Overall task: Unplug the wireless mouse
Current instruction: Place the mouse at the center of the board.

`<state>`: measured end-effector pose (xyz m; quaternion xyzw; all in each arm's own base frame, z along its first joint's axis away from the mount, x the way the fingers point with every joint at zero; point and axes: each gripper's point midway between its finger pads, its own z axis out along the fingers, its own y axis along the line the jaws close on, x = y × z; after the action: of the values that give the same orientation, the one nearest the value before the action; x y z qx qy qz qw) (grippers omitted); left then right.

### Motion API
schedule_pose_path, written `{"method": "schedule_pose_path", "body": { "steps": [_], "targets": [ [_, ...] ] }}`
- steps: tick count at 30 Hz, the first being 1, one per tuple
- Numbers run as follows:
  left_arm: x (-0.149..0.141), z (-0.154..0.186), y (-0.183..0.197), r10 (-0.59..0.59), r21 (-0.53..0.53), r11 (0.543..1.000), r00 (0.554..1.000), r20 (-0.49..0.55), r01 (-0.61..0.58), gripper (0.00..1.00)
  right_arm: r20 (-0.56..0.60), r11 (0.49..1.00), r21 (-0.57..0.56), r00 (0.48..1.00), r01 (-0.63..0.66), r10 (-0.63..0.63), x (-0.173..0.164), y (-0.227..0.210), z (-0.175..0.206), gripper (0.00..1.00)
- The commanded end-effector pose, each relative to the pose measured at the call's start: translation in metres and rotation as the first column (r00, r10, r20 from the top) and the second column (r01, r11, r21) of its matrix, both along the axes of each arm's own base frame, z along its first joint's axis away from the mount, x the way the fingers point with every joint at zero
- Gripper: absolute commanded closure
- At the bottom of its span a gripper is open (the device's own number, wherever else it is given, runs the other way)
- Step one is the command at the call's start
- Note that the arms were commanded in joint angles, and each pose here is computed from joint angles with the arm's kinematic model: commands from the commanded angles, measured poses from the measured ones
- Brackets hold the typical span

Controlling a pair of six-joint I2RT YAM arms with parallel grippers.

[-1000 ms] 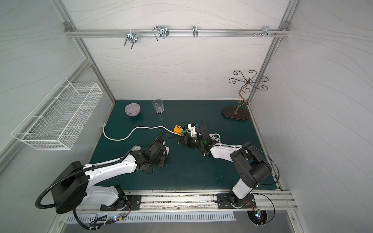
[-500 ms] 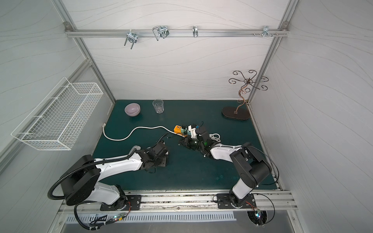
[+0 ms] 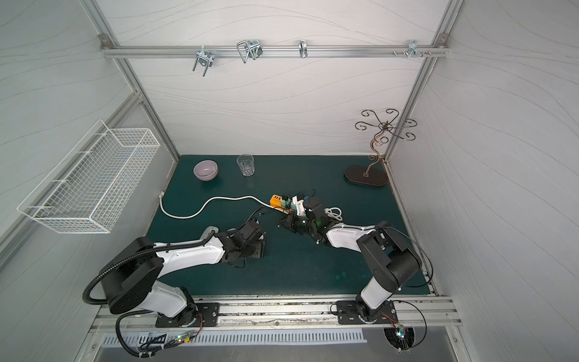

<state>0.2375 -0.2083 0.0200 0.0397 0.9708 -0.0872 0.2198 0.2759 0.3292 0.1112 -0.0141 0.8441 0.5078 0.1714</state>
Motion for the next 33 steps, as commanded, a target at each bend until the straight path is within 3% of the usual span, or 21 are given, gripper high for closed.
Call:
{"method": "schedule_pose_path", "body": {
  "steps": [1,8,20,24,29,33],
  "targets": [
    [0.005,0.004,-0.010,0.013,-0.030,0.999,1.000,0.002,-0.013,0.28,-0.001,1.000,-0.022,1.000,-0.010,0.010,-0.005,-0.002,-0.003,1.00],
    [0.005,0.009,-0.004,0.025,-0.019,1.000,0.999,0.022,-0.025,0.26,-0.005,1.000,-0.024,1.000,-0.015,0.014,-0.007,-0.002,-0.003,1.00],
    [0.010,0.074,0.004,0.003,-0.086,0.996,0.981,0.196,0.014,0.22,-0.018,0.997,-0.080,1.000,-0.003,0.001,-0.007,-0.006,-0.009,1.00],
    [0.010,0.093,0.011,-0.002,-0.083,0.996,0.969,0.248,0.024,0.20,-0.013,0.994,-0.106,1.000,0.001,-0.003,-0.006,-0.008,-0.009,0.96],
    [0.009,0.110,0.019,-0.009,-0.073,0.997,0.956,0.292,0.032,0.19,-0.002,0.988,-0.152,1.000,0.016,-0.016,-0.002,-0.012,-0.010,0.75],
    [0.008,0.121,0.023,-0.004,-0.090,0.995,0.947,0.322,0.034,0.18,0.015,0.982,-0.185,1.000,0.020,-0.017,0.003,-0.014,-0.009,0.74]
  ]
}}
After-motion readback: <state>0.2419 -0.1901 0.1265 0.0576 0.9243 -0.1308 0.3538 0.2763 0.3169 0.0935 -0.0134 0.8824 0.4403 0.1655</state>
